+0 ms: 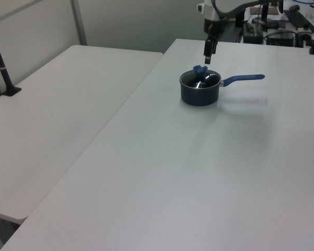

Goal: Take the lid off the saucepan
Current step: 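Lower the gripper onto the blue knob and close on it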

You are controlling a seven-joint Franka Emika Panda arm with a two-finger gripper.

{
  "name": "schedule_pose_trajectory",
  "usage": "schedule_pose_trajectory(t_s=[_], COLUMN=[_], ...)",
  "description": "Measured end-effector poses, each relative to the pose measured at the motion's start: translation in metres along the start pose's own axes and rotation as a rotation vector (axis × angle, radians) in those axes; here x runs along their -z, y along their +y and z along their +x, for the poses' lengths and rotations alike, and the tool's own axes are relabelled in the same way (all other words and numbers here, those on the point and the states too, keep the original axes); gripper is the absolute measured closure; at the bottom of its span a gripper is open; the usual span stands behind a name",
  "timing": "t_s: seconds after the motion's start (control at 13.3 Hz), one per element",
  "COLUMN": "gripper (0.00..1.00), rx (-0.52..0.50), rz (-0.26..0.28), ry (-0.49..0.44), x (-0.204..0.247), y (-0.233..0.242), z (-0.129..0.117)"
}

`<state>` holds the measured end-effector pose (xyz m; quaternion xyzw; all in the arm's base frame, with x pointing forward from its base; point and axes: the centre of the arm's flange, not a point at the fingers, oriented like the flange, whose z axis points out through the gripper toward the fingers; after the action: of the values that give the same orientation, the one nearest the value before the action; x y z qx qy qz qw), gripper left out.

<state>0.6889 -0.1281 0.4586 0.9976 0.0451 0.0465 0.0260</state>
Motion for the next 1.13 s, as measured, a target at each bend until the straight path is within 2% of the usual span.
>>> schedule_pose_trajectory(t_s=[0.3,0.68,0.83,0.9,0.98,1.05,1.13], gripper=[0.0,0.0,0.04,0.14,0.15,0.25,0.26], rx=[0.025,0.05,0.053,0.056,0.057,0.057,0.057], rz=[0.002,-0.012,-0.011,-0.009,-0.01,-0.012,-0.013], ry=[-0.013,0.047,0.05,0.051,0.052,0.056,0.06], x=[-0.028,-0.046,-0.045,-0.045,-0.044,-0.042,-0.04], y=[-0.016,-0.031,-0.033,-0.035,-0.035,-0.035,-0.035], z=[0.009,0.025,0.026,0.026,0.026,0.027,0.028])
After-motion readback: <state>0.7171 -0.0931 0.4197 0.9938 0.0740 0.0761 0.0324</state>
